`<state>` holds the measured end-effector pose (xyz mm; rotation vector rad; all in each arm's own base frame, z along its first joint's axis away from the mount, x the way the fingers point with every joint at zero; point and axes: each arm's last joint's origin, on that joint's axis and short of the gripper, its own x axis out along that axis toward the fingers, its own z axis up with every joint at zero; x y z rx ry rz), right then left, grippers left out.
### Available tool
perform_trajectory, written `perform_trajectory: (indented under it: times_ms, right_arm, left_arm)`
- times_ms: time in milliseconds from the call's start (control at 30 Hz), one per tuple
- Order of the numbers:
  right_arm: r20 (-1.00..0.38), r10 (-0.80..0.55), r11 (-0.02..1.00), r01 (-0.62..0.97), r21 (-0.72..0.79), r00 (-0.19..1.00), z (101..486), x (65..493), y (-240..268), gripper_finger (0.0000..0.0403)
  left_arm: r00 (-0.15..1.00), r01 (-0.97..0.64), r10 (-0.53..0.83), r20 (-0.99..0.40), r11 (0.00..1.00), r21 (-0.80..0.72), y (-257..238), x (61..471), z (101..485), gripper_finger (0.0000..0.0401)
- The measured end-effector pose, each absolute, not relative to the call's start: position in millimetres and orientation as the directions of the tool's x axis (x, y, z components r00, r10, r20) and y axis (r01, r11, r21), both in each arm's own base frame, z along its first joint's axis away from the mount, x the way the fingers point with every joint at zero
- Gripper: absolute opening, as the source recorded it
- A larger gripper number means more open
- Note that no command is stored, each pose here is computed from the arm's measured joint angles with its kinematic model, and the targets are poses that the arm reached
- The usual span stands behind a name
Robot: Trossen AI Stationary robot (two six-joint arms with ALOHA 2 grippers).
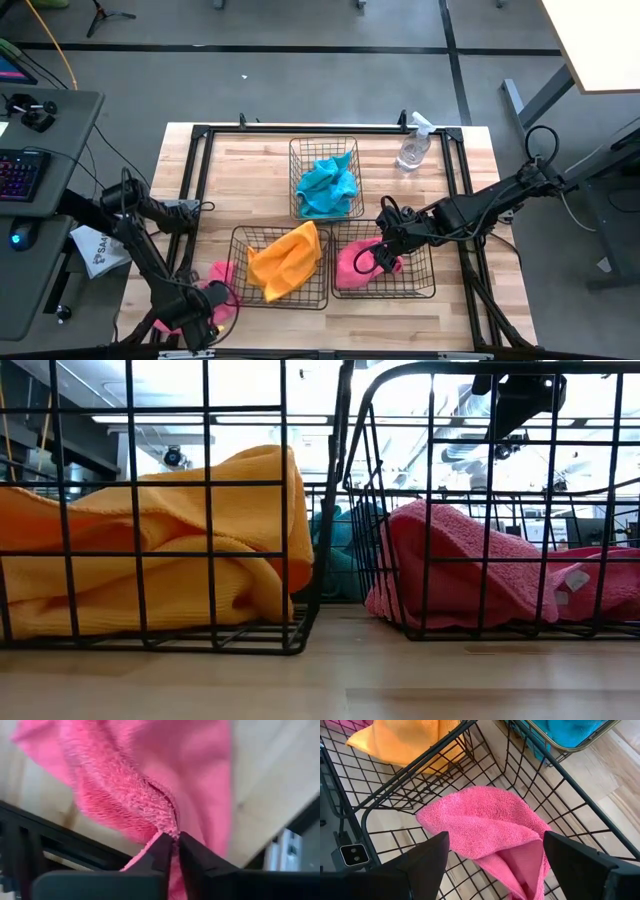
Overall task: Sort microfiber towel by color & place in baskets
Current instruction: Put the pink towel into the bottom right basket
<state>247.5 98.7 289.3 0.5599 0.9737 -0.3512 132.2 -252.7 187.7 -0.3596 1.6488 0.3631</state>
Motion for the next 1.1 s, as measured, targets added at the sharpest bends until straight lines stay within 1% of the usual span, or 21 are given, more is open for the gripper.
perform_trajectory:
  times_ms: [133,300,367,533,667,733,800,900,967,1100]
  right_arm:
    - [-0.852,-0.033,0.812,0.512,0.282,0.522,289.2,247.4,98.7,0.0319]
    - [-0.852,-0.034,0.82,0.501,0.275,0.522,289.2,247.4,98.7,0.0319]
    - [-0.852,-0.034,0.821,0.501,0.274,0.522,289.2,247.3,98.6,0.0319]
    - [-0.855,-0.036,0.822,0.502,0.269,0.517,288.9,246.8,98.4,0.0319]
    - [-0.857,-0.024,0.824,0.496,0.274,0.514,288.9,246.8,98.9,0.0319]
    - [-0.857,-0.019,0.838,0.475,0.267,0.514,288.9,245.9,101.1,0.0319]
    - [-0.856,-0.008,0.847,0.459,0.269,0.517,289.7,243.9,104.3,0.0319]
    - [-0.836,0.02,0.853,0.426,0.3,0.548,296.5,238.1,109.1,0.0319]
    - [-0.812,0.049,0.853,0.399,0.337,0.582,304.3,232.0,112.2,0.0319]
    - [-0.757,0.099,0.843,0.35,0.408,0.645,323.7,211.7,114.9,0.0319]
  left_arm:
    - [-0.107,-0.413,-0.059,-0.993,0.911,-0.01,-259.9,135.3,199.6,0.0007]
    - [-0.082,-0.354,-0.086,-0.993,0.934,-0.051,-268.2,139.6,228.6,0.0001]
    - [-0.075,-0.327,-0.093,-0.993,0.943,-0.064,-270.9,141.1,244.7,0.0001]
    - [-0.112,-0.224,-0.111,-0.987,0.971,-0.084,-271.3,140.0,293.1,0.0]
    - [-0.056,-0.098,-0.156,-0.986,0.984,-0.15,-267.0,144.0,336.3,0.0]
    - [0.008,-0.052,-0.17,-0.985,0.984,-0.17,-260.8,150.0,357.0,0.0]
    - [0.096,-0.009,-0.18,-0.979,0.983,-0.181,-252.1,158.3,377.6,0.0]
    - [0.266,0.042,-0.195,-0.944,0.981,-0.19,-234.4,175.4,408.6,0.0]
    - [0.369,0.071,-0.188,-0.91,0.982,-0.173,-219.6,188.2,426.3,0.0]
    - [0.51,0.097,-0.119,-0.852,0.992,-0.08,-182.9,219.7,446.0,0.0]
